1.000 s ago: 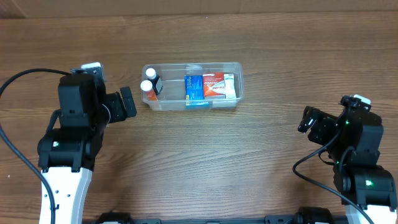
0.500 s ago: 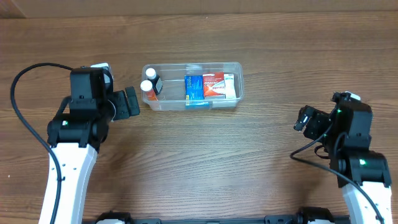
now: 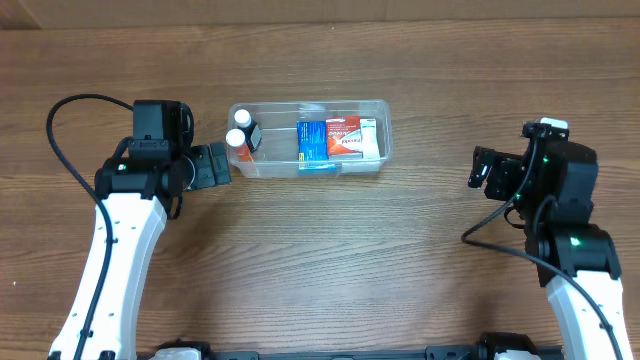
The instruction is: Pack container
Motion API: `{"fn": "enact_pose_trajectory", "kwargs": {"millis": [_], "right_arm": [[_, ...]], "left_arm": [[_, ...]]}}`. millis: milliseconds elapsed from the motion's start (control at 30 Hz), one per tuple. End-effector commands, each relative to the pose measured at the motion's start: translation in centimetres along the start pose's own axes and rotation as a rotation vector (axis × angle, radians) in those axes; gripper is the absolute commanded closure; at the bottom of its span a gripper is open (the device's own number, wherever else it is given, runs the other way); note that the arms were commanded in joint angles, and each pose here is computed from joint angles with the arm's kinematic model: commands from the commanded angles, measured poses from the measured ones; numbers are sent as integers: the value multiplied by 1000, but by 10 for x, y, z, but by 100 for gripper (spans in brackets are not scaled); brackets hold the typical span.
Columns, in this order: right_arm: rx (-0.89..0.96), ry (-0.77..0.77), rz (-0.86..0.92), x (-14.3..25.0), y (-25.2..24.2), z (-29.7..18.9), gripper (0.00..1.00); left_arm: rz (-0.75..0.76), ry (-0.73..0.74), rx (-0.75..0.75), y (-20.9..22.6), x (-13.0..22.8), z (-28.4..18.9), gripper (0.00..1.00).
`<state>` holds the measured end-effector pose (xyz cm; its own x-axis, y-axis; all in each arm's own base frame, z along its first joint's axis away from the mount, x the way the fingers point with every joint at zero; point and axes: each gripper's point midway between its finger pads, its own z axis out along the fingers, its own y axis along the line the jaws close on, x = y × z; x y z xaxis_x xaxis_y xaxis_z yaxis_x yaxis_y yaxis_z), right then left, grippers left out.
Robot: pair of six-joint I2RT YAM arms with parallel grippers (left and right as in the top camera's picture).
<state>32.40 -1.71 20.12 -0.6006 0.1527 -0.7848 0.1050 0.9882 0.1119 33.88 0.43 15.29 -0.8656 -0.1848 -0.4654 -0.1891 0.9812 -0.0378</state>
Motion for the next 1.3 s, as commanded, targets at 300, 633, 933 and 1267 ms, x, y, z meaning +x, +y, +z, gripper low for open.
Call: {"fn": "enact_pose_trajectory", "kwargs": {"millis": [300, 633, 933, 1267], "right_arm": [[-36, -385, -317, -2, 13, -63, 0], [-71, -554, -348, 44, 18, -57, 0], [-69, -686, -384, 48, 24, -72, 0], [-81, -674, -394, 63, 27, -59, 0]], "left_arm": [[-3, 58, -23, 0, 8, 18, 0], [-2, 58, -23, 0, 8, 18, 0], [-3, 58, -23, 0, 8, 18, 0], [-3, 58, -23, 0, 8, 18, 0]]}}
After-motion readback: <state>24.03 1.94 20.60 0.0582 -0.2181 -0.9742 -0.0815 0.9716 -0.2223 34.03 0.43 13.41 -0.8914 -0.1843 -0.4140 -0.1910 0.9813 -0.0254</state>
